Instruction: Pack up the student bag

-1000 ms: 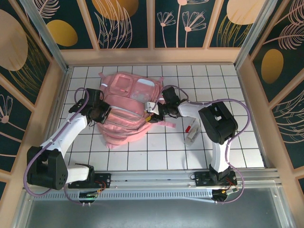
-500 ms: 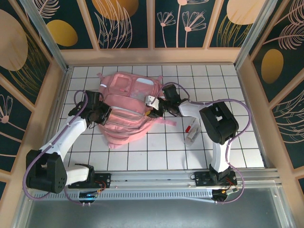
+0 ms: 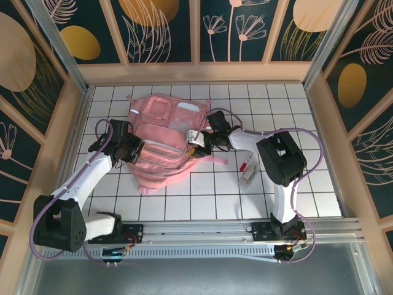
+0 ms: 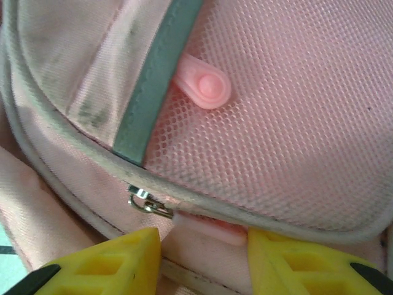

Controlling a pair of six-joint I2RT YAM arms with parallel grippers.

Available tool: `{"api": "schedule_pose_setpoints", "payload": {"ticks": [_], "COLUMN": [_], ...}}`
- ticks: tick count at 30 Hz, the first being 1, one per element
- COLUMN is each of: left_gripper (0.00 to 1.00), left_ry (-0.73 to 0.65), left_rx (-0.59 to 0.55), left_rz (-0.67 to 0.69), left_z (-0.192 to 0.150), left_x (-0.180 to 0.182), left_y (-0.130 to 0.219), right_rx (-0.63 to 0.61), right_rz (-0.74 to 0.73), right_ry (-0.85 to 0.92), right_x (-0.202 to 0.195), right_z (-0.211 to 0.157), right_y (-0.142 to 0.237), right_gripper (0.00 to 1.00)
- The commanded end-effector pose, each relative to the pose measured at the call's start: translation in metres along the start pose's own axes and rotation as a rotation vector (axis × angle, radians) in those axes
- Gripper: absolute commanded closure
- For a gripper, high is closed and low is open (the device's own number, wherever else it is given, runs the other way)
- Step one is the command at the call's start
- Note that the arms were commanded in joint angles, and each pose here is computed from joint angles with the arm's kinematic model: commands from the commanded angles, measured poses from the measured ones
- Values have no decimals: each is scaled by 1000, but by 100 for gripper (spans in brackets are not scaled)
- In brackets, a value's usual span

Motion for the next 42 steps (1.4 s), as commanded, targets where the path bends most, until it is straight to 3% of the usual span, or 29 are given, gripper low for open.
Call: {"api": "schedule_pose_setpoints", "payload": {"ticks": [1,14,17,20,25,27,31,35,38,42], "left_gripper": [100,100,100,100,100,100,100,100,100,100], "left_ry": [6,37,41,40,46,50,79,162,200,216], "left_rx": [58,45,42,44,44,41,30,10,49,80], "left_rz": [-61,-55,-51,-51,-53,-53,-36,-20,-69,-90], "left_z": [-11,-11,-11,-11,-12,-12,-13,-14,-21,-27], "left_x": [-11,-3,-2,-1,0,1,9,22,20,19], "left_y": [4,2,2,1,1,2,3,3,0,0], "right_rx": [-29,-67,-66,-78,-99,-106,-158,-222,-175,-96], "right_rz": [114,122,137,147,150,139,102,154,256,287], "right_ry": [16,4,-18,-38,-78,-94,-133,-242,-265,-277], "right_x": [30,40,44,46,42,42,42,56,87,113], "right_z": [4,13,16,20,22,22,29,44,54,62], "right_y": [-3,6,8,10,6,4,9,20,15,-5], "right_gripper": [63,93,91,80,76,78,100,100,100,100]}}
Point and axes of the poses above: each hand's point on the last joint's axis, 136 mm out from that joint toward the fingers, its own y axis back along the fingers, its own x axis along the line the jaws close on, z = x × y, the point moved 1 cm from there along y, back along the fingers, and after that the axes turned 10 degrees about -y, right-handed, at the moved point
